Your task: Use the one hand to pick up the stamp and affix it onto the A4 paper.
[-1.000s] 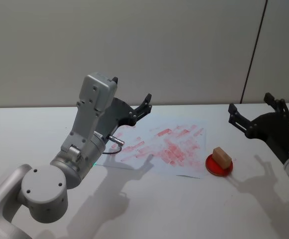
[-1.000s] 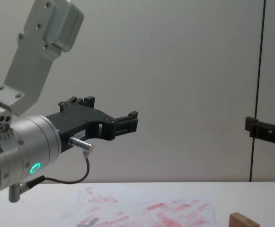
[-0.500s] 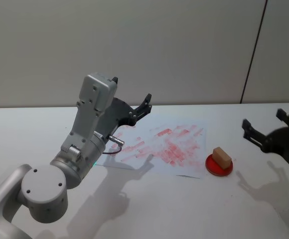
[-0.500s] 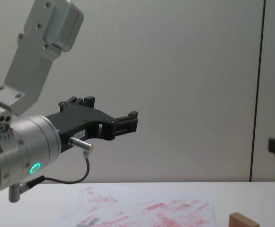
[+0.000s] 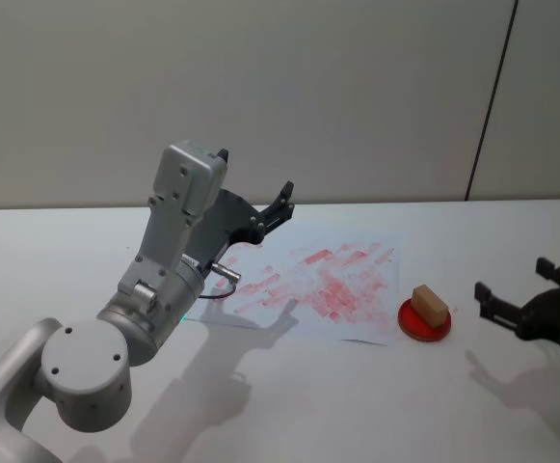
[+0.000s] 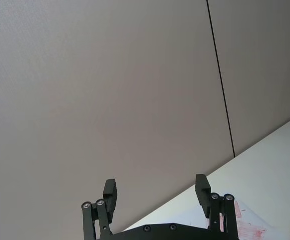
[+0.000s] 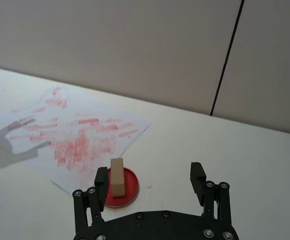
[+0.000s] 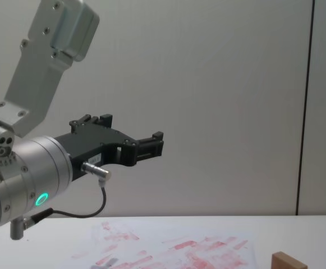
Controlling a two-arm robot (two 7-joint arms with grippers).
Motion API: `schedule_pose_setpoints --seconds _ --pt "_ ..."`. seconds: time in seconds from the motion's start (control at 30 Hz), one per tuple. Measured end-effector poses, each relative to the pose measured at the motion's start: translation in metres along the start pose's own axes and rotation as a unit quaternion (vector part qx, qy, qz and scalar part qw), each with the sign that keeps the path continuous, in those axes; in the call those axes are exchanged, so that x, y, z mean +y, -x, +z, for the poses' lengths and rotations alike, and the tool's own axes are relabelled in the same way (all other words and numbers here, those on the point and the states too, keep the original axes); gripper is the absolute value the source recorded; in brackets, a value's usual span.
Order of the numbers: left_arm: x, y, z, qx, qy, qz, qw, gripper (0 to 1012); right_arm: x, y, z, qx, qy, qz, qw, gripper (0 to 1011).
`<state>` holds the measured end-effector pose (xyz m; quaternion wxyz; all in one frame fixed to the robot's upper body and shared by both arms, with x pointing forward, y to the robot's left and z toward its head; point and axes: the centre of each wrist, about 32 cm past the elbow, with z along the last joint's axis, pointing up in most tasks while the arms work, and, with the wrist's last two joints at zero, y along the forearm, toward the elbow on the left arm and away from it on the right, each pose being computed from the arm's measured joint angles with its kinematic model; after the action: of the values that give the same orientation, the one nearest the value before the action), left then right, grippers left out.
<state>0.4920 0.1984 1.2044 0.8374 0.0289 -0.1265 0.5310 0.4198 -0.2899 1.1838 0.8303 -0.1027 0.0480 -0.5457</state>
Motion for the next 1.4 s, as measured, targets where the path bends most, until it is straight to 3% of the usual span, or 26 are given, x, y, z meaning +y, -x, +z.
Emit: schedule_pose_setpoints --seconds 0.63,1.13,1.4 --pt "0.0000 0.0000 0.0000 0.000 0.000 0.000 1.0000 1001 0.035 0.005 -0.007 -0.033 0.083 0.034 0.9954 1001" --pt "0.0000 0.0000 0.0000 0.000 0.000 0.000 1.0000 1001 0.071 0.014 -0.013 -0.050 0.106 0.055 0.9916 1001" --pt "0.0000 0.0000 0.0000 0.000 0.000 0.000 1.0000 1002 0.083 0.017 -0.014 -0.057 0.110 0.063 0.9902 1001"
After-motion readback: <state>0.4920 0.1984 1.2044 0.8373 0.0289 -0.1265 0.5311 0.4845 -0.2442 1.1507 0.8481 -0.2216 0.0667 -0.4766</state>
